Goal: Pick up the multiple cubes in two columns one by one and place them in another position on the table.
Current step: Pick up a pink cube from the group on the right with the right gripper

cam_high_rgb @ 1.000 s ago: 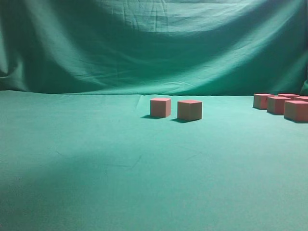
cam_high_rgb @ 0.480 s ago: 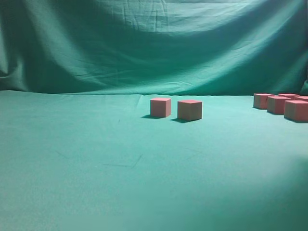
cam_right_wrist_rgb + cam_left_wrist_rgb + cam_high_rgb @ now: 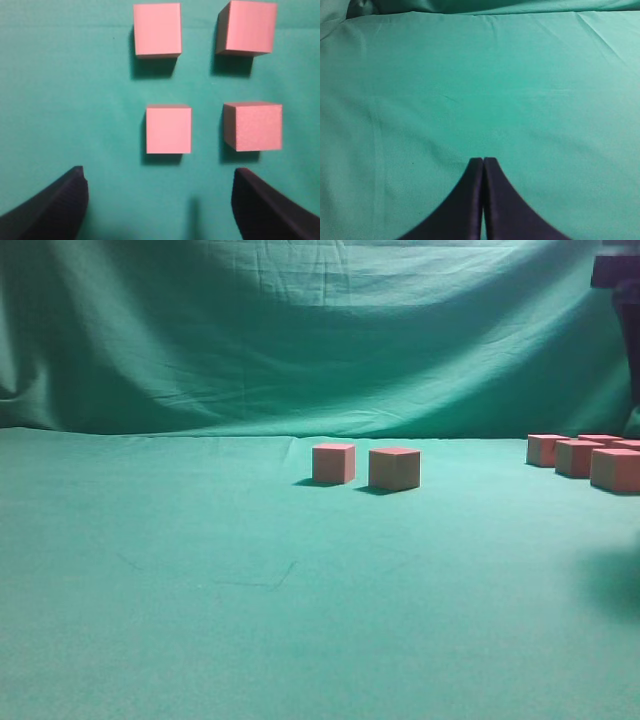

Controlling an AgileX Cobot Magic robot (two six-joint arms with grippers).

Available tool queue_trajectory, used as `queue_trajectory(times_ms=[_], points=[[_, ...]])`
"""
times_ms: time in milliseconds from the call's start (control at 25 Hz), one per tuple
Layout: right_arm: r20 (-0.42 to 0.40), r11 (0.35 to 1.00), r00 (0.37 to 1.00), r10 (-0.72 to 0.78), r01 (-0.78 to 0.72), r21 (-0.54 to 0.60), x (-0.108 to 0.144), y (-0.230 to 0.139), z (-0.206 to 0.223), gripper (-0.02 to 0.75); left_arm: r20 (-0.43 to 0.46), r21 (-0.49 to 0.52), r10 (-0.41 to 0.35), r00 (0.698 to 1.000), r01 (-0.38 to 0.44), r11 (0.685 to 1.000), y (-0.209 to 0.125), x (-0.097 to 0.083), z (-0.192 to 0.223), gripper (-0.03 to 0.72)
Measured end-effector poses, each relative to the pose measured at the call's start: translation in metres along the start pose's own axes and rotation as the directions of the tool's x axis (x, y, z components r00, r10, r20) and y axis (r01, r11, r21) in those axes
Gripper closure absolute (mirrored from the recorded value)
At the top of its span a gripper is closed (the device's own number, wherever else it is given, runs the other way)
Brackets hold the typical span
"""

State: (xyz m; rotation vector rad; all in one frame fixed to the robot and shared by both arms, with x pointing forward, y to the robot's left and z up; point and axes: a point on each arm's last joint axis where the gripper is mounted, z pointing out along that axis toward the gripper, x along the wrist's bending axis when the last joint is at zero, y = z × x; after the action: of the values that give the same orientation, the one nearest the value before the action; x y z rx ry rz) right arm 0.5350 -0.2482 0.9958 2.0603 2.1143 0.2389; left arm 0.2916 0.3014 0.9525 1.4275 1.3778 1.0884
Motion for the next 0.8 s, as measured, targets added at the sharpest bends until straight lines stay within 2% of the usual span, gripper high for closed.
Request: queue_trajectory(times_ms=[800], points=[[0.001, 0.999, 0.999, -0.034, 0.034, -0.024, 0.005, 0.015, 0.061, 0.156, 0.000, 0.000, 0.000, 1.000, 0.000, 1.000, 0.000, 0.000, 0.000, 0.688]])
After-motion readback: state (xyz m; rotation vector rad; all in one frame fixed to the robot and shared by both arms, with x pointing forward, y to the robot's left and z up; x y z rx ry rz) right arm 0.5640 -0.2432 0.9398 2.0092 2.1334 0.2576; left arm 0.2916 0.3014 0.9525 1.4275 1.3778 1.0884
